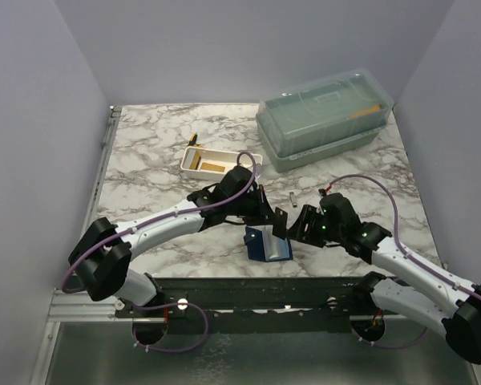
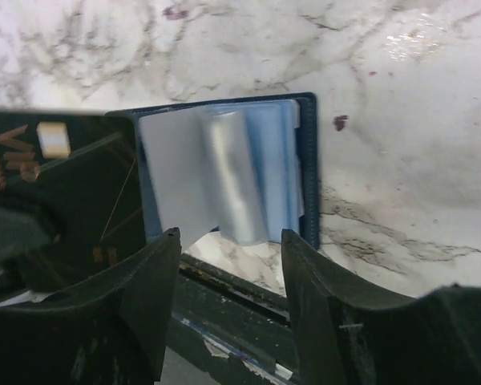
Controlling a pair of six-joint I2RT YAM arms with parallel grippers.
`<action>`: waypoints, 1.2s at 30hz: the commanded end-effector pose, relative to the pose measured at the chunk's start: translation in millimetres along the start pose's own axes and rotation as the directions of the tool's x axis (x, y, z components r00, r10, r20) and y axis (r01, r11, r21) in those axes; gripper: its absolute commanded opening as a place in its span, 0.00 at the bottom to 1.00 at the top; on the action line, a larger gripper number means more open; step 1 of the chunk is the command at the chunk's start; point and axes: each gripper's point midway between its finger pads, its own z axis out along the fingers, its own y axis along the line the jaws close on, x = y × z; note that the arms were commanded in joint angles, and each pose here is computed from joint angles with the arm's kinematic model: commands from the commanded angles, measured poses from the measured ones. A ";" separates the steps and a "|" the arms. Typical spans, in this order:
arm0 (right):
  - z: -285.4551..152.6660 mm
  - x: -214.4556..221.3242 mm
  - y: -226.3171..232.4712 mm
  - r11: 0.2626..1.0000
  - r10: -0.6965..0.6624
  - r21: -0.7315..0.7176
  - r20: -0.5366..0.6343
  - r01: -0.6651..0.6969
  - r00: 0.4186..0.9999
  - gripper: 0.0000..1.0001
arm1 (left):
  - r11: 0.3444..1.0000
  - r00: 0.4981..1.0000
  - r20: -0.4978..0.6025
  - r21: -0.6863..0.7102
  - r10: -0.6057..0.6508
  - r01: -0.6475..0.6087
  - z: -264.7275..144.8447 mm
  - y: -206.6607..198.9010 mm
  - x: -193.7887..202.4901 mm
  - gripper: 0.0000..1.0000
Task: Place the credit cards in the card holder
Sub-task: Insert the credit card into the card holder.
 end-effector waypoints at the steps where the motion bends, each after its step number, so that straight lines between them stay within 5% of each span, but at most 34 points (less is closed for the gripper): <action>1: -22.5 -6.7 39.7 0.974 -0.030 -0.223 0.055 0.042 0.998 0.59 | 0.989 0.989 0.105 0.095 0.103 -0.113 -23.3 -33.3 -27.3 0.00; 13: -114.0 -52.1 135.5 0.733 0.092 -0.665 0.303 0.142 0.948 0.59 | 0.891 0.990 0.125 0.440 0.060 -0.109 -68.8 -79.4 -33.3 0.00; 24: -109.1 -64.0 135.0 0.751 0.169 -0.656 0.296 0.072 0.940 0.51 | 0.860 0.988 0.154 0.499 0.030 -0.103 -82.1 -88.2 -31.1 0.00; 29: -108.4 -64.9 138.6 0.724 0.192 -0.686 0.288 0.063 0.938 0.30 | 0.853 0.990 0.138 0.513 0.027 -0.095 -78.3 -90.6 -25.7 0.00; 32: -103.8 -67.6 133.1 0.740 0.212 -0.671 0.299 0.047 0.930 0.02 | 0.860 0.992 0.121 0.504 0.023 -0.081 -71.3 -87.2 -22.3 0.00; 35: -95.1 -69.8 118.4 0.803 0.201 -0.595 0.324 0.033 0.925 0.00 | 0.901 0.995 0.104 0.432 -0.003 -0.042 -59.6 -69.5 -21.0 0.00; 36: -86.6 -68.4 103.9 0.855 0.191 -0.519 0.323 0.005 0.927 0.00 | 0.927 0.994 0.106 0.373 0.001 -0.041 -54.8 -58.9 -21.3 0.13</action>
